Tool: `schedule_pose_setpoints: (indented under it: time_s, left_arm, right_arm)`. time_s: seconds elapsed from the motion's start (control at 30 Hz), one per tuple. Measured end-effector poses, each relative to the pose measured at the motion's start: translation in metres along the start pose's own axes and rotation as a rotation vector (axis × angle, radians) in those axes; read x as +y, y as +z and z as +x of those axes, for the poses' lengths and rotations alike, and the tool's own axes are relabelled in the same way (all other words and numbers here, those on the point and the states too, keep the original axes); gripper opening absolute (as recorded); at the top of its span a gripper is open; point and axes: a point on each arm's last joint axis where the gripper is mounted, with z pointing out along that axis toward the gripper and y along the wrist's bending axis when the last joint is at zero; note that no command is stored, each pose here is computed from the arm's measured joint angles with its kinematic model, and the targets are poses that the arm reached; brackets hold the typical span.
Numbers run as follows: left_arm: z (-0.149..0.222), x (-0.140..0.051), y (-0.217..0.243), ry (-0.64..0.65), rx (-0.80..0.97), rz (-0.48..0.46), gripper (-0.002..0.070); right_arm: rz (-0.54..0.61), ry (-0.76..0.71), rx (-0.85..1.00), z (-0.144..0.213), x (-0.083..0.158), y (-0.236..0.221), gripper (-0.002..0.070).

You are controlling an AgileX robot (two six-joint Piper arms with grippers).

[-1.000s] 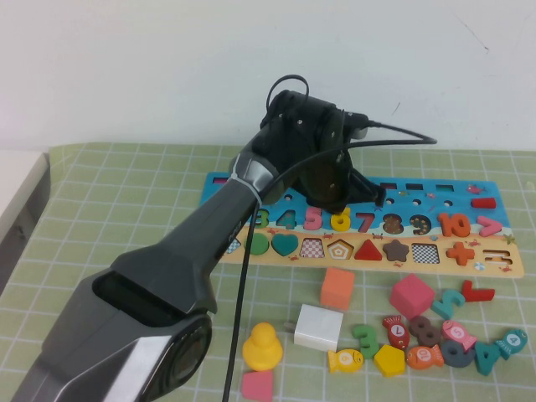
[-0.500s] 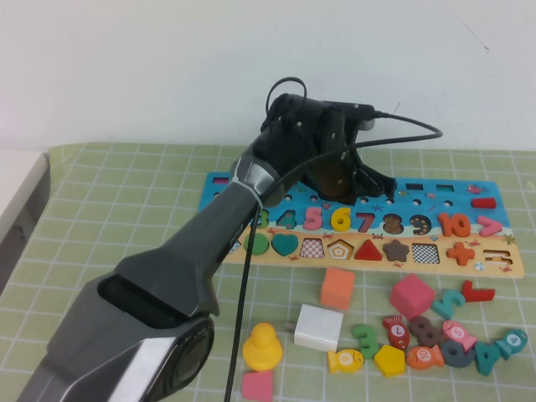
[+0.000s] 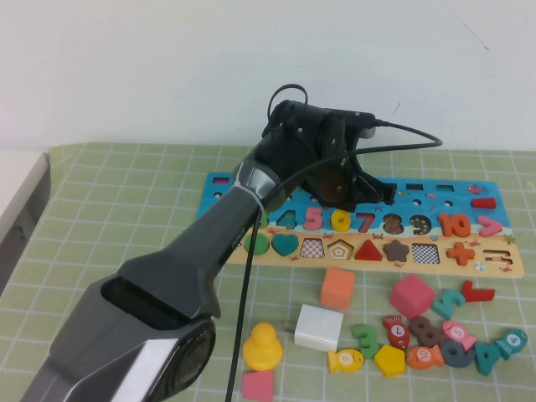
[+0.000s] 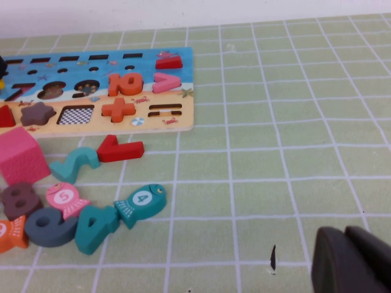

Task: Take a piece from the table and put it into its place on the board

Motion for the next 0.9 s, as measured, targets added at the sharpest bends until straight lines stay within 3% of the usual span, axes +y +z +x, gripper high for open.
schedule_pose_setpoints:
  time_s: [0.63,0.77,0.9]
  left_arm:
    - [-0.006,-0.001,-0.017,0.016,-0.009,-0.024,-0.0001]
    - [-0.019,0.0,-0.041,0.046,-0.074,-0.069,-0.0001]
    - [-0.04,-0.004,-0.1,0.073,-0.195,-0.125,-0.0001]
  right_arm:
    - [0.0,0.0,0.0,0.0,0.0,0.0,-0.0003]
    - [0.0,0.0,0.0,0.0,0.0,0.0,-0.0003]
    - [0.0,0.0,0.0,0.0,0.0,0.0,-0.0003]
